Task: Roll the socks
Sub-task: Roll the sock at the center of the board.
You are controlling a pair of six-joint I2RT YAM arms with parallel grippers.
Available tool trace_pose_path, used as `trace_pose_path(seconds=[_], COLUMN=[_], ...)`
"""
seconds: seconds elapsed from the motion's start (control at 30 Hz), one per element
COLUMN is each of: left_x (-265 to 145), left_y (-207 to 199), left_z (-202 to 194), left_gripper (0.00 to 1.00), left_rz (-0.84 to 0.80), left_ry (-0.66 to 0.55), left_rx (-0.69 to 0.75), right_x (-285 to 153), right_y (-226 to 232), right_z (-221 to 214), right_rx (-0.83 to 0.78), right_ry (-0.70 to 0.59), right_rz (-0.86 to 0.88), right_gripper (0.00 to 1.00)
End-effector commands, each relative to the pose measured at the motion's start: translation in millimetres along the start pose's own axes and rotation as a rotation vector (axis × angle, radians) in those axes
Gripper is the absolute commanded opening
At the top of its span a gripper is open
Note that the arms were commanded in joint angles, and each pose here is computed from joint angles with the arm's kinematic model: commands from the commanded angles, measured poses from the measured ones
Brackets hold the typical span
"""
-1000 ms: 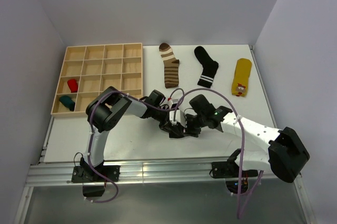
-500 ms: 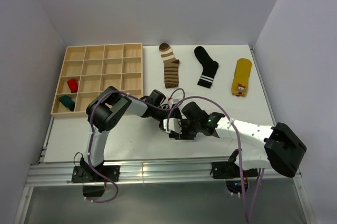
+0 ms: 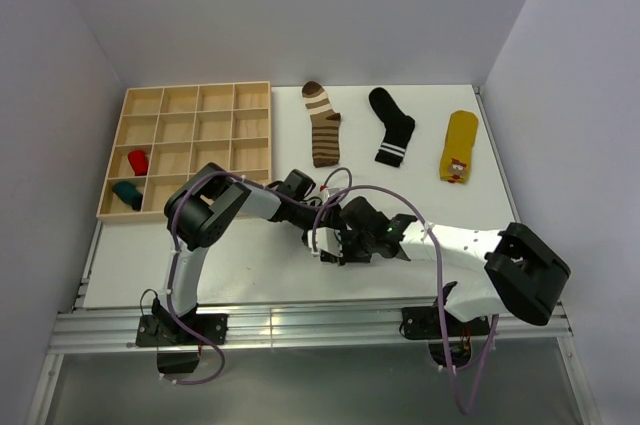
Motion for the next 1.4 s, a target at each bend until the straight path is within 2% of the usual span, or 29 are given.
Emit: trace_pose_path(seconds=[0.0, 0.13, 0.33, 0.57, 0.93, 1.1, 1.37], left_x=[3, -3, -18, -30, -62, -77, -87], left_y=[38, 34, 19, 3, -7, -13, -18], left_z=[-10, -2, 28, 48, 65, 62, 36], left_gripper=[0.04, 0.14, 0.29, 0.32, 0.3, 0.29, 0.29], left_rz=[0.117, 0.161, 0.196, 0.209, 0.312, 0.338, 0.357], left_ry=[0.008, -0.028, -0.181, -0.333, -0.574, -0.671, -0.774], left_rx=[-0.071, -0.036, 0.042, 0.096, 0.193, 0.249, 0.317], right_x=[4, 3, -3, -10, -16, -17, -10], right_y=[-1, 11, 24, 18, 16, 10, -9], right_z=[-1, -10, -16, -19, -21, -14, -13], right_rx=[0.002, 0.036, 0.129, 0.248, 0.405, 0.466, 0.611], right_ry=[0.011, 0.064, 0.085, 0.088, 0.123, 0.147, 0.193], right_rz=[-0.007, 0.069, 0.189, 0.32, 0.495, 0.545, 0.612], right_gripper=[0.27, 0.17, 0.15, 0.14, 0.14, 0.15, 0.15])
Point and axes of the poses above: each gripper's point midway between its finger pads, its own x axis out along the fingers, its own y axis along the line the jaws close on, z = x × y, the point moved 1 cm from there along -x, back along the fingers, and after that the axes turned 6 degrees about x, right-handed, at the moved point
